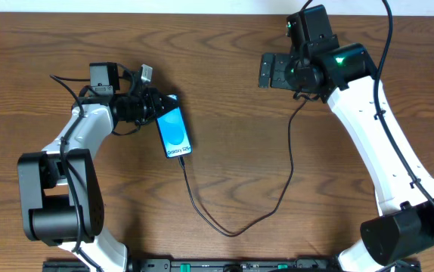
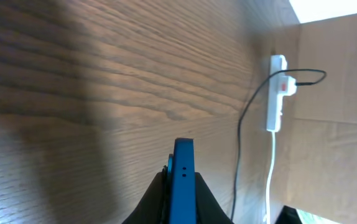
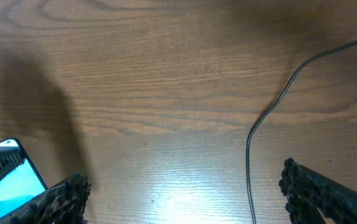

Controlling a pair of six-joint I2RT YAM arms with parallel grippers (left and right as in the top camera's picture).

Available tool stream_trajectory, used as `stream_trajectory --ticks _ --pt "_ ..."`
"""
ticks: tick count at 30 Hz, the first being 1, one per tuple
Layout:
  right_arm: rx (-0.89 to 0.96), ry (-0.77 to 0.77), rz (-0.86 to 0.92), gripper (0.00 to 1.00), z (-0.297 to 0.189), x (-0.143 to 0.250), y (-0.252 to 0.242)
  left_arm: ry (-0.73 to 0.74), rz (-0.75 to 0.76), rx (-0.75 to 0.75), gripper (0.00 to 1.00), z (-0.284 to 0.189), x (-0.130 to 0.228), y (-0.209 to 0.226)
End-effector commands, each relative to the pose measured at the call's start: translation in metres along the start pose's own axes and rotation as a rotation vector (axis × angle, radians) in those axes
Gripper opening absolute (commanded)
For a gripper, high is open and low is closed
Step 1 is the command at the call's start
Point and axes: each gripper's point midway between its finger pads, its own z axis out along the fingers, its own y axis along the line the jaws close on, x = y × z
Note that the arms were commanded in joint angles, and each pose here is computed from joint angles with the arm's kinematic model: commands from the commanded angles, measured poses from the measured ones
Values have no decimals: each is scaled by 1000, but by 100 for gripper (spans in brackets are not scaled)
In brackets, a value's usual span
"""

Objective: Plug charger to phone and switch on socket
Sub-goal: 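Lower the phone flat onto the table with the left gripper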

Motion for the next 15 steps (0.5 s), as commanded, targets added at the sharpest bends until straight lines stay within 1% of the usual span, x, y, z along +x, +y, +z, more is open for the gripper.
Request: stream_trajectory --ticks 1,15 --pt "5 -13 -1 96 -5 -1 2 -13 31 -38 8 -1 -4 3" --pt "16 9 -2 96 -5 4 0 16 24 -64 8 3 4 14"
